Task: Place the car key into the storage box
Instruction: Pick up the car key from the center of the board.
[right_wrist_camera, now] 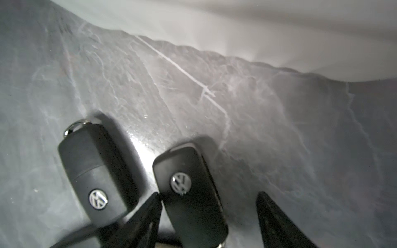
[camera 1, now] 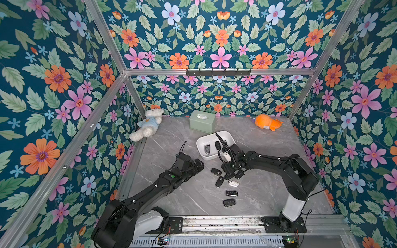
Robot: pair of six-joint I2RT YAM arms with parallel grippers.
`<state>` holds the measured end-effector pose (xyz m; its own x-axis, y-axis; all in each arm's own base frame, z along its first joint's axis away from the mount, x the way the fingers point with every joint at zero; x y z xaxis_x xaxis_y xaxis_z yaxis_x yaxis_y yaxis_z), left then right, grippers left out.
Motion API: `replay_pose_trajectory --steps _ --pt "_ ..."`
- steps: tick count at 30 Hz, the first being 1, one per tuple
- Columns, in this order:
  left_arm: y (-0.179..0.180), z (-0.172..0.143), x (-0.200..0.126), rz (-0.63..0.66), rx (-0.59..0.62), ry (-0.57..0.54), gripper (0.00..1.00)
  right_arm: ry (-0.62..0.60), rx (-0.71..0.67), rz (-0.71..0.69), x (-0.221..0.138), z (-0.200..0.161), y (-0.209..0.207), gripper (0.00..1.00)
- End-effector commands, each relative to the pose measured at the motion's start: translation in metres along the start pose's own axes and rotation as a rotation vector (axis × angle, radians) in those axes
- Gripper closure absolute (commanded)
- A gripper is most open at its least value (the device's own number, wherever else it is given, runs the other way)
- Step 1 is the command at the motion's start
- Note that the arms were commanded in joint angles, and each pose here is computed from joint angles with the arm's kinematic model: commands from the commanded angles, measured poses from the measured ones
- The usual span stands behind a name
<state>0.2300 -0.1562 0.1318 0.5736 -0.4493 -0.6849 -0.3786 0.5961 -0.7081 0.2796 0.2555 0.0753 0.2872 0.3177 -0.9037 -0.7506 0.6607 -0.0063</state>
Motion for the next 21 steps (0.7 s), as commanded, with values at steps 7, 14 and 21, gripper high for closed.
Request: replay_pose_trajectory --steps 7,14,21 --pt "-0.002 0.001 -0.001 -0.012 0.0 -0.009 0.01 0.034 -0.035 -0.05 0.008 0.0 -0.001 0.34" --pt "0.0 0.003 -0.003 -0.004 -0.001 -0.028 0.01 0.059 -0.046 -0.084 0.012 -0.001 -0.001 0.55" --pt "0.002 0.007 -0.006 -0.006 -0.01 -0.051 0.01 0.037 -0.039 -0.115 0.005 0.002 -0.004 0.66"
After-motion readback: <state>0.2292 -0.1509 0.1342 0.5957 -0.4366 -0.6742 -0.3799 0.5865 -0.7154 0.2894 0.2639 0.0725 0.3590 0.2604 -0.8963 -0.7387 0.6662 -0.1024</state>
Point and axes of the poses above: each gripper's point midway between its finger pads, its own x axis out along the fingers, its own y axis along the line the jaws close on, z = x × y, the point moved 6 cm from there along -x, back along the fingers, and after that the axes turned 13 degrees about -x, right-handed, at the moved point
